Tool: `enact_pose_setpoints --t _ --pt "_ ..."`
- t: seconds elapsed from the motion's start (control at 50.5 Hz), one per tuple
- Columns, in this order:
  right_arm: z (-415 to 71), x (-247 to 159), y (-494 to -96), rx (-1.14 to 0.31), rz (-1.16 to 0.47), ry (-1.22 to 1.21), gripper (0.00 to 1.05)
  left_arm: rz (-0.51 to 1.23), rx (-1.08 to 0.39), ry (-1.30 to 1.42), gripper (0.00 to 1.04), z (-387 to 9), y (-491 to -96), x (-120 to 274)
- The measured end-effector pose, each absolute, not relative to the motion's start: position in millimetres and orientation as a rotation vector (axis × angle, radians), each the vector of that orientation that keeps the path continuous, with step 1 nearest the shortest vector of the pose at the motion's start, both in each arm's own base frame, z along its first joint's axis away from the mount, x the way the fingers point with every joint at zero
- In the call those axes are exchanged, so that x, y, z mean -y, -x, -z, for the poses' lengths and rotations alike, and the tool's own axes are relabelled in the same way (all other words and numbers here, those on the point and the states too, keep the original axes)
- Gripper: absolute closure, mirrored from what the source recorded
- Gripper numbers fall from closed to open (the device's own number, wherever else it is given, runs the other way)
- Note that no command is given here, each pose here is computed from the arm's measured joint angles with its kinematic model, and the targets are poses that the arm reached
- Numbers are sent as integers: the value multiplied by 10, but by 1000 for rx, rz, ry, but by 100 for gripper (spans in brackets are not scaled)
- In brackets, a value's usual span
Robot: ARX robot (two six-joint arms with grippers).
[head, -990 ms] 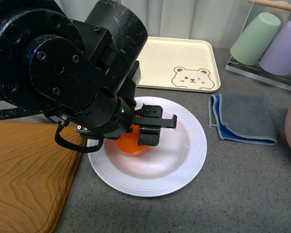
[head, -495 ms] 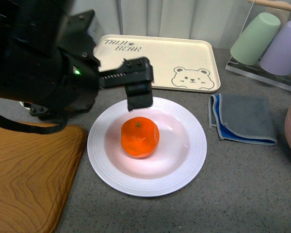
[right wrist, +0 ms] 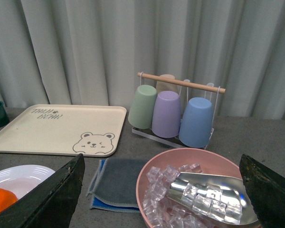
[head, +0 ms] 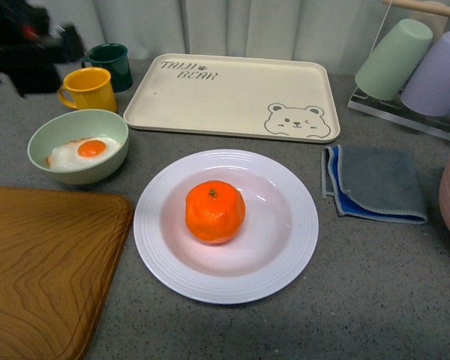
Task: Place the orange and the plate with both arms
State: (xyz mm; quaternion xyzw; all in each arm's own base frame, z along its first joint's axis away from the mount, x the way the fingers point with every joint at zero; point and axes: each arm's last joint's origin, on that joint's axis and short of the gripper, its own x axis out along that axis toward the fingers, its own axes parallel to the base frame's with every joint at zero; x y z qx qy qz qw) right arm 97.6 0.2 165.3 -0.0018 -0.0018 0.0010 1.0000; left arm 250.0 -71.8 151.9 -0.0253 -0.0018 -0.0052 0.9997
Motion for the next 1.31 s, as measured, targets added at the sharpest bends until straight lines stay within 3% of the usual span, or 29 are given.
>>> enact_pose_setpoints --t 0.257,0.911,1.307 --pt "-1652 -3 -976 3 -4 4 9 2 -33 12 101 -1569 -2127 409" --pt "-1653 -3 -976 4 -4 4 9 -3 -10 8 101 -1632 -1484 5" --pt "-1653 -3 -976 4 -5 4 9 0 15 7 101 -1717 -1306 3"
